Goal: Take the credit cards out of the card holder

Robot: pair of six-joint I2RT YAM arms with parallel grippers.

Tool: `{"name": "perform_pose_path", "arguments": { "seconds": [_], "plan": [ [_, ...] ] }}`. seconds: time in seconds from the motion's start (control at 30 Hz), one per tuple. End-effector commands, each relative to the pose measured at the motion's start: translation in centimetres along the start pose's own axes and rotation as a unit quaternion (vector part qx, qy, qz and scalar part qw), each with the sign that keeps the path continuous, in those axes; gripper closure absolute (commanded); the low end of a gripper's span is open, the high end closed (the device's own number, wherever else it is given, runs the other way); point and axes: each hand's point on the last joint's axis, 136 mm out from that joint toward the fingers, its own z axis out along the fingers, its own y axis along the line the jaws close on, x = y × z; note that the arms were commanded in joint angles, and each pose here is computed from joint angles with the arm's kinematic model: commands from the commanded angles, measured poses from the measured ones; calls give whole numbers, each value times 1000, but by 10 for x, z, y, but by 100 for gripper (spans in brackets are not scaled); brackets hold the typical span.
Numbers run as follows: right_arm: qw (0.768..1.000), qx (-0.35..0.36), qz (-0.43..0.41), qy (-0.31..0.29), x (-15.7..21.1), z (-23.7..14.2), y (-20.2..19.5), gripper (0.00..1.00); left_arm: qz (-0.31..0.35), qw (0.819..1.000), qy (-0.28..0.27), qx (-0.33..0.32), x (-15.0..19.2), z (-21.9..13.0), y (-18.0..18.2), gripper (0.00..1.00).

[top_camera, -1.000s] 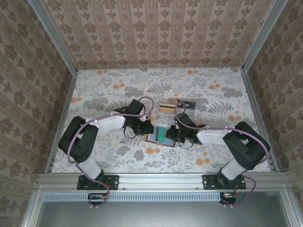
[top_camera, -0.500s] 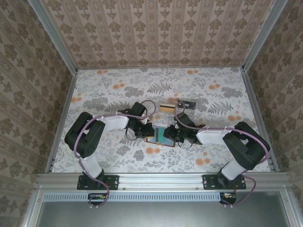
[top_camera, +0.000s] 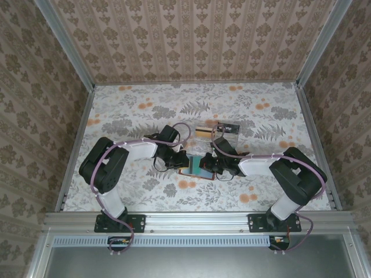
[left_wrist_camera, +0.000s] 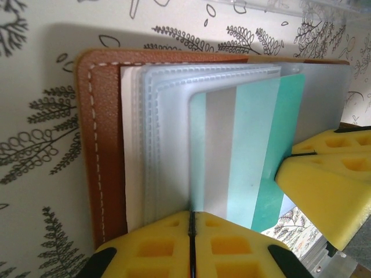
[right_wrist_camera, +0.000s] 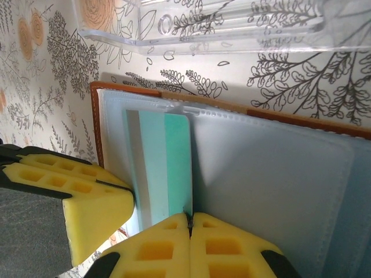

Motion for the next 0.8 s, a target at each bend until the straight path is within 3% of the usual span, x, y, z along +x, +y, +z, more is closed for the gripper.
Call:
{"name": "perform_pose_path", "arguments": {
  "seconds": [0.0, 0.4, 0.77],
  "plan": [
    [1000, 26, 10, 1, 8, -5, -19, 100, -7, 1000, 12, -18, 10, 2, 17, 92],
    [998, 53, 32, -32, 11, -27, -48, 100, -12, 1000, 11, -18, 12, -2, 22, 92],
    [997, 38, -7, -69, -4, -72, -33, 100, 2, 1000, -2, -7, 5, -10, 11, 91]
  ]
}}
